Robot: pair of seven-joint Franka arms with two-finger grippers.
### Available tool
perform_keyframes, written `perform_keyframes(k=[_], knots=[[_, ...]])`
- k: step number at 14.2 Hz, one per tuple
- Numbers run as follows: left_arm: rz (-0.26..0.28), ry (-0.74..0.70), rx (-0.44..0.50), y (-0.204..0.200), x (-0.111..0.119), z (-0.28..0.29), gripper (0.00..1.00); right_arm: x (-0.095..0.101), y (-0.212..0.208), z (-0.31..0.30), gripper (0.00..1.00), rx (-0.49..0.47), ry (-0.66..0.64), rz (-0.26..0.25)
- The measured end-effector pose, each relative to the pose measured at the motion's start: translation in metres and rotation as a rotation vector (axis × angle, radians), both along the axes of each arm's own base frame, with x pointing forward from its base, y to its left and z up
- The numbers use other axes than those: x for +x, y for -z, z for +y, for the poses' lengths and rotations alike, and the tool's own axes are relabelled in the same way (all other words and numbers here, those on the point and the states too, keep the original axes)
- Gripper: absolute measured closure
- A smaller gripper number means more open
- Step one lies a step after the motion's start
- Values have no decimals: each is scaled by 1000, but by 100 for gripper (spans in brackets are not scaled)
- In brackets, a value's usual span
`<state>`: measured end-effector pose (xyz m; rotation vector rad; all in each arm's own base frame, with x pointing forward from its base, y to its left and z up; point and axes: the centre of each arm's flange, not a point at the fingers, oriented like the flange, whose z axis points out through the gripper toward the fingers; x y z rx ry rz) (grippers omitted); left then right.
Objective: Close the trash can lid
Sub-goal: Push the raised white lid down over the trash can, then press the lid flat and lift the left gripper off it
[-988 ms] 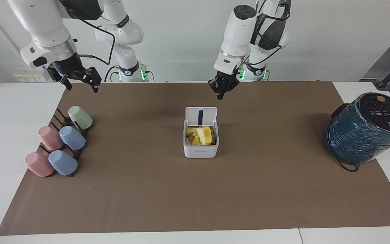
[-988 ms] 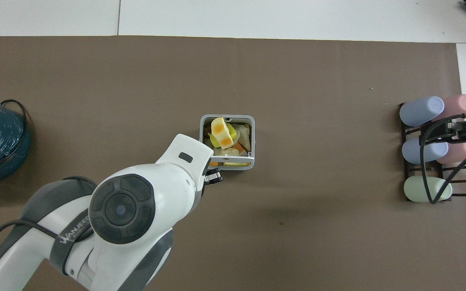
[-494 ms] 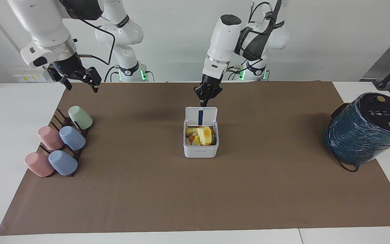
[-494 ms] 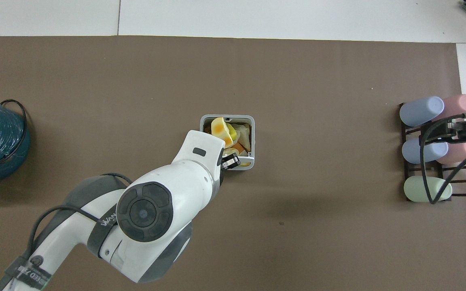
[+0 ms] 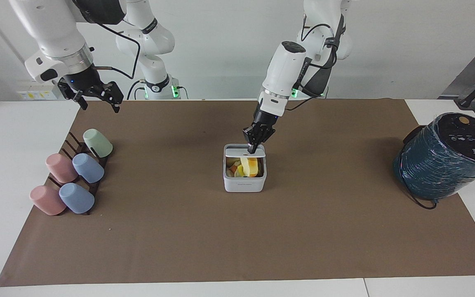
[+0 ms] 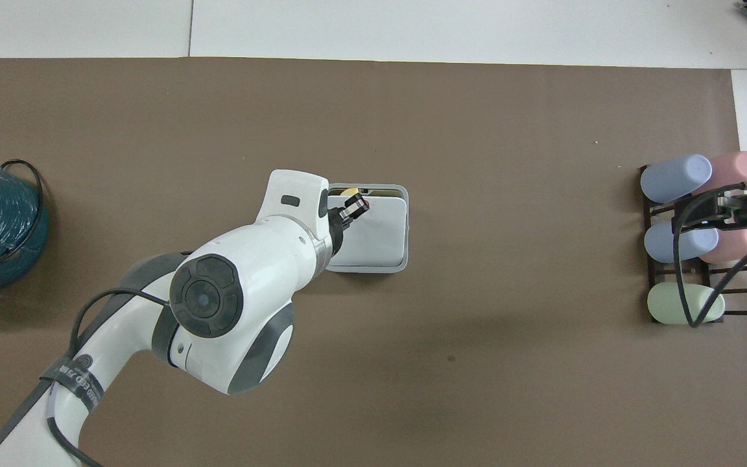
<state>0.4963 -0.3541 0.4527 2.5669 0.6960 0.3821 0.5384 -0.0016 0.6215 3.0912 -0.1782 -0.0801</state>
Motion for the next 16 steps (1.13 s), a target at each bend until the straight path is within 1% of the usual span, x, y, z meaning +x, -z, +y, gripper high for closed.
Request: perform_keyframes(k=[2, 6, 8, 16], knots=[[-5, -19, -14, 5, 11, 2, 91, 0, 0, 0, 0, 0, 0, 0], [-12, -31, -20, 36, 29, -6, 91, 0, 0, 0, 0, 0, 0, 0], [-10, -36, -21, 42, 35, -7, 91, 0, 0, 0, 0, 0, 0, 0], [-1, -38, -15, 56, 39, -9, 90, 0, 0, 0, 0, 0, 0, 0]])
